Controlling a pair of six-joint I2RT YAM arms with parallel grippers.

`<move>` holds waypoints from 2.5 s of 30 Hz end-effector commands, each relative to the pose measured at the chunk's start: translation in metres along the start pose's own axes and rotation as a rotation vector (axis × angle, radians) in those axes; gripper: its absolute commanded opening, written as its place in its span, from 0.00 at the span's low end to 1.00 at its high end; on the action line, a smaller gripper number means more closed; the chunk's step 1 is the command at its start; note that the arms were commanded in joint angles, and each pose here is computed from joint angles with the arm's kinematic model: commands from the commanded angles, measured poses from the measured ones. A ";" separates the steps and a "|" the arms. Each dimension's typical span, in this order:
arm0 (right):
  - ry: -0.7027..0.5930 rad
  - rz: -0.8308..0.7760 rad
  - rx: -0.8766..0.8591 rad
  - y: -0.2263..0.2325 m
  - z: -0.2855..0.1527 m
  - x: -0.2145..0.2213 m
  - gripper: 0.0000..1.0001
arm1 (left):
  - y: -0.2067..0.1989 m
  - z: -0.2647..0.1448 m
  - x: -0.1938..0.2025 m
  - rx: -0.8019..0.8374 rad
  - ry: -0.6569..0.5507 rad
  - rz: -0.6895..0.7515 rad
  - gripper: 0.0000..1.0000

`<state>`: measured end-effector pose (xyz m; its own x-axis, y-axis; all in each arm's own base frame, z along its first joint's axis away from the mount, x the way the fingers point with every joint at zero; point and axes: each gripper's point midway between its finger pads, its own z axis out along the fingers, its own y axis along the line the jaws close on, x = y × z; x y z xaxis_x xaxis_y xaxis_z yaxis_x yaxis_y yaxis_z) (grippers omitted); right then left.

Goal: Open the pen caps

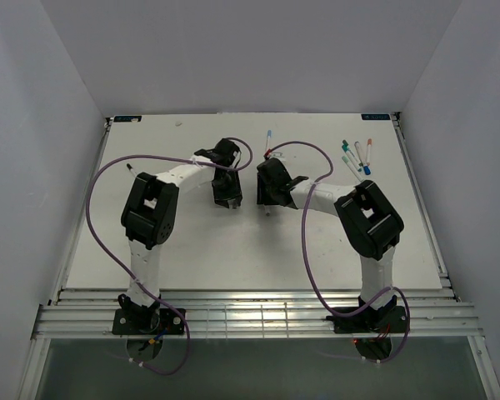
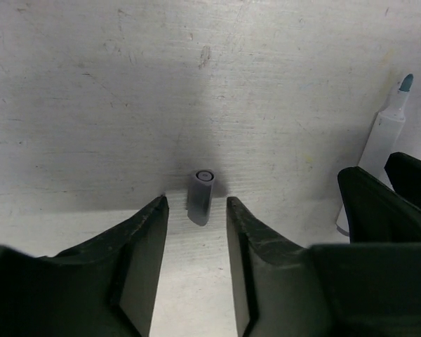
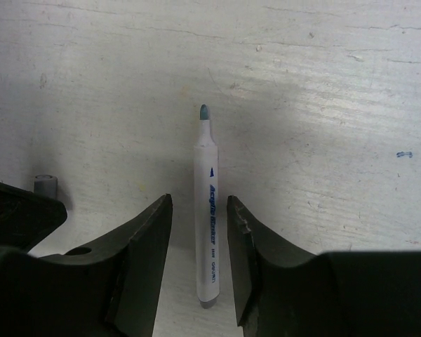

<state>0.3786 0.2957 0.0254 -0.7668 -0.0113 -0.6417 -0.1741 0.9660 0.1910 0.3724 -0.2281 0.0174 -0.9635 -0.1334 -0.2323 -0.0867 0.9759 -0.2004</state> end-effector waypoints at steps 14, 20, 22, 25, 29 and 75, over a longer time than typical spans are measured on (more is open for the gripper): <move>-0.027 -0.043 0.003 -0.003 0.007 -0.064 0.68 | 0.018 -0.040 -0.020 -0.058 -0.154 0.023 0.73; -0.088 -0.053 0.033 -0.005 0.030 -0.138 0.69 | 0.004 -0.072 -0.032 0.013 -0.230 0.029 0.75; -0.053 -0.068 0.078 -0.016 0.049 -0.135 0.69 | -0.002 -0.085 -0.037 0.045 -0.264 0.038 0.76; -0.089 -0.076 0.099 -0.021 0.061 -0.156 0.69 | -0.008 -0.102 -0.043 0.084 -0.306 0.041 0.76; -0.115 -0.091 0.114 -0.025 0.073 -0.167 0.68 | -0.014 -0.120 -0.049 0.120 -0.349 0.047 0.77; -0.218 -0.081 0.036 -0.046 0.012 -0.224 0.08 | -0.041 -0.142 -0.028 0.362 -0.325 0.020 0.78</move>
<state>0.5674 0.2629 0.0469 -0.7112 -0.0940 -0.6967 -0.1775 0.9829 0.0486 0.3734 -0.2305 0.1550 -0.8269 -0.1899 -0.5293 0.0586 0.9071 -0.4169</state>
